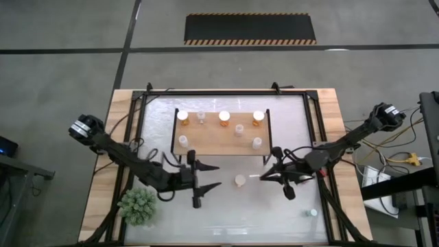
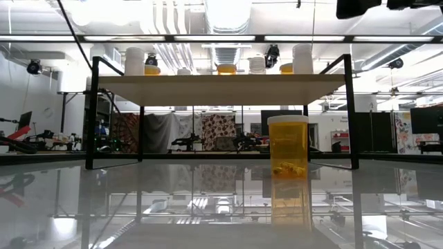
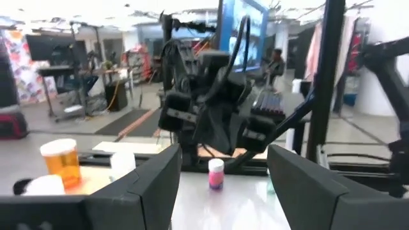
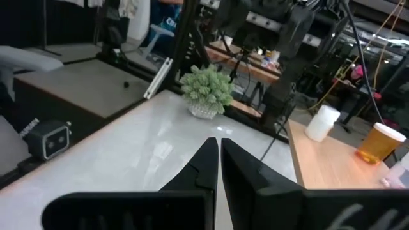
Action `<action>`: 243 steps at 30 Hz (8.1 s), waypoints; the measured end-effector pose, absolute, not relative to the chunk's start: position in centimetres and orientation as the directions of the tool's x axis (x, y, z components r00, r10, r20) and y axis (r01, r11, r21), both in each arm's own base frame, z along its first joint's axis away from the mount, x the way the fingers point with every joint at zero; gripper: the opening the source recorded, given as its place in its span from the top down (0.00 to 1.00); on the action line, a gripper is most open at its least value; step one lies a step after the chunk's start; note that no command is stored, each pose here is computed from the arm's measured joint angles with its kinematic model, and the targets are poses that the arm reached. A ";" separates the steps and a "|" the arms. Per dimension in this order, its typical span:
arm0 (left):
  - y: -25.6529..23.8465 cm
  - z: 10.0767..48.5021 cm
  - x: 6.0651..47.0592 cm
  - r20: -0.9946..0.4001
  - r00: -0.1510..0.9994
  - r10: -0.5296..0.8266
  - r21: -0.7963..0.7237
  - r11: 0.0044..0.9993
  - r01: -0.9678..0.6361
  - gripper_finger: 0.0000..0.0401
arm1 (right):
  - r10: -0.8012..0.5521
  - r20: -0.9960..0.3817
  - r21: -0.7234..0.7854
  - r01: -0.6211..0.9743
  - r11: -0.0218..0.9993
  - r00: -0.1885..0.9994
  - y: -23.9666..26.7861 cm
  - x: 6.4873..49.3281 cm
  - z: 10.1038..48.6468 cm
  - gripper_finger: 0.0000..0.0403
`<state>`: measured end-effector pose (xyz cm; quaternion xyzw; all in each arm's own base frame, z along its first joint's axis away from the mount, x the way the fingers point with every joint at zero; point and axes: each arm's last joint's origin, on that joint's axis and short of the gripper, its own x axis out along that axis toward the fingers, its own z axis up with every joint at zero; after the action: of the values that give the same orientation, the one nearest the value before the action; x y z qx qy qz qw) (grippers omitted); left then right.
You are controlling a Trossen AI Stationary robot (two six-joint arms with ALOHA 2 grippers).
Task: Pick and place medicine bottles onto shelf by color
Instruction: Put the orange pill bottle on the shelf
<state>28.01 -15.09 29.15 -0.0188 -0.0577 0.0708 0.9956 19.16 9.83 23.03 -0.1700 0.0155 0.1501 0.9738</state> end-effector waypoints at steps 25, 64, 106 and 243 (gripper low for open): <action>-21.6 21.6 38.4 -0.326 0.903 0.281 0.091 0.960 -0.265 0.46 | 0.491 -0.065 -0.281 -0.488 0.826 0.868 13.2 15.7 23.8 0.97; -17.4 15.2 41.6 -0.395 0.802 0.448 -0.035 0.865 -0.500 0.17 | 0.436 -0.087 -0.270 -0.443 0.855 0.896 13.8 15.5 23.3 0.97; -16.7 13.7 40.8 -0.421 0.784 0.456 -0.087 0.840 -0.536 0.36 | 0.437 -0.090 -0.268 -0.444 0.855 0.895 13.8 15.5 23.2 0.97; -5.5 28.9 33.0 -0.619 0.651 0.440 0.270 0.897 -0.350 0.99 | 0.435 -0.114 -0.242 -0.450 0.860 0.893 13.8 15.5 23.0 0.97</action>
<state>33.02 -5.46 28.94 0.0631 0.3565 0.2182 0.9063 15.46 13.80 23.00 -0.1323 0.0276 0.2294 0.9639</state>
